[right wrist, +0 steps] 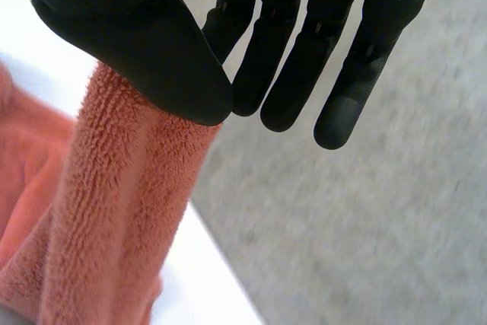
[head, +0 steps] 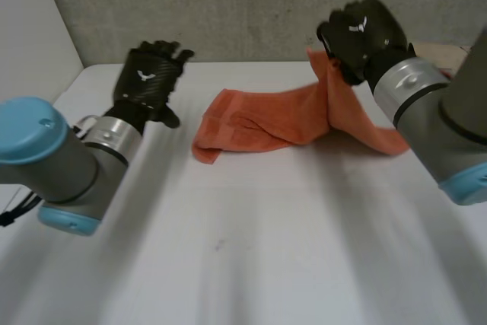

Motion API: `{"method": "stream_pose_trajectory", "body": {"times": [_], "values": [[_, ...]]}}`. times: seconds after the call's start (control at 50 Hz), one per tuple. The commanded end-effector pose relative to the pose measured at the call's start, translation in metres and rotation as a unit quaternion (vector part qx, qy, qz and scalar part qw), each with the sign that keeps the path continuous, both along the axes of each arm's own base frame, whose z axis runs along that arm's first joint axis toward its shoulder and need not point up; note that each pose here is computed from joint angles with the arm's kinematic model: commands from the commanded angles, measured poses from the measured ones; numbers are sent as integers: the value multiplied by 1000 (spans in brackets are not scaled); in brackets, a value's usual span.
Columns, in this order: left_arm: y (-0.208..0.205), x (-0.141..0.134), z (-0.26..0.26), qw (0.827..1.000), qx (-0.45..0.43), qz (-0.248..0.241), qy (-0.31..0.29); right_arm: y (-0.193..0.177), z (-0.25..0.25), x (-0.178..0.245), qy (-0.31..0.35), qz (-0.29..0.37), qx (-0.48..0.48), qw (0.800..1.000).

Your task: Fold the laundry.

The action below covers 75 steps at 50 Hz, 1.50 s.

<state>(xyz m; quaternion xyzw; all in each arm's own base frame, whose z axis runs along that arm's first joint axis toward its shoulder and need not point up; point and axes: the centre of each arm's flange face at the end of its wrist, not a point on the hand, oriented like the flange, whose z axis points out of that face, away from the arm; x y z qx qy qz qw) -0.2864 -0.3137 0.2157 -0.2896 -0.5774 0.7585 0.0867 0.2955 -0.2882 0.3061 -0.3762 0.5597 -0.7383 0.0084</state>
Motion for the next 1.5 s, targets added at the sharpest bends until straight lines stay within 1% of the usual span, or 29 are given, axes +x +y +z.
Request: {"method": "stream_pose_trajectory", "body": {"times": [0.02, 0.06, 0.1, 0.2, 0.26, 0.28, 0.34, 0.4, 0.42, 0.46, 0.48, 0.54, 0.58, 0.62, 0.64, 0.7, 0.74, 0.8, 0.9, 0.98, 1.0, 1.06, 1.08, 1.14, 1.16, 1.22, 1.28, 1.36, 1.5], "values": [[6, -42, 4, 999, -10, -48, 18, 70, 53, 10, -25, 95, -62, 993], [8, -60, -1, 997, -2, -71, 25, 89, 61, 9, -27, 120, -72, 990], [8, -68, -7, 996, 6, -81, 26, 100, 66, 7, -30, 132, -80, 988], [7, -96, -41, 993, 58, -106, 1, 142, 84, -2, -42, 173, -112, 978], [7, -103, -63, 989, 92, -110, -22, 148, 89, -7, -48, 168, -123, 977], [7, -104, -78, 986, 118, -110, -40, 146, 90, -10, -49, 160, -125, 978], [5, -100, -89, 982, 149, -96, -66, 144, 85, -10, -43, 156, -111, 981], [2, -97, -88, 983, 147, -80, -76, 128, 74, -14, -33, 131, -90, 987], [-8, -90, -83, 987, 131, -56, -73, 105, 60, -17, -20, 103, -64, 992], [-24, -80, -72, 992, 106, -30, -67, 80, 43, -21, -6, 74, -32, 997], [-38, -69, -55, 995, 76, -9, -60, 61, 29, -24, 4, 51, -7, 999], [-51, -60, -23, 999, 23, 7, -44, 36, 18, -24, 6, 26, 13, 1000], [-58, -60, 12, 999, -41, 13, -14, 14, 16, -21, 2, -2, 13, 1000], [-62, -61, 39, 996, -92, 16, 12, -2, 23, -19, -9, -29, 0, 1000], [-66, -61, 67, 989, -143, 21, 42, -17, 35, -19, -27, -61, -21, 998], [-66, -60, 104, 975, -208, 27, 79, -35, 56, -18, -63, -98, -54, 992], [-62, -57, 137, 959, -259, 32, 107, -46, 78, -16, -104, -115, -94, 983], [-55, -51, 161, 949, -285, 43, 127, -51, 97, -12, -148, -107, -131, 974], [-43, -43, 167, 950, -275, 65, 132, -53, 92, -9, -176, -96, -130, 971], [-27, -32, 148, 962, -241, 73, 102, -51, 56, -8, -148, -97, -83, 981], [-20, -29, 131, 969, -220, 74, 81, -48, 39, -9, -133, -99, -60, 984], [-9, -24, 99, 979, -183, 76, 42, -42, 16, -11, -110, -102, -30, 988], [-1, -20, 73, 985, -154, 76, 13, -37, -5, -13, -85, -102, -3, 991], [14, -13, 36, 990, -114, 76, -35, -28, -39, -16, -45, -99, 38, 993], [23, -9, 16, 991, -91, 74, -63, -21, -60, -20, -20, -97, 64, 993], [38, -2, -14, 990, -58, 73, -106, -9, -87, -24, 14, -92, 97, 991], [58, 10, -50, 985, -13, 70, -160, 11, -124, -31, 49, -80, 147, 985], [71, 18, -70, 978, 19, 65, -197, 21, -145, -34, 63, -68, 176, 980], [76, 23, -67, 976, 37, 65, -205, 21, -145, -34, 61, -66, 177, 980]]}}
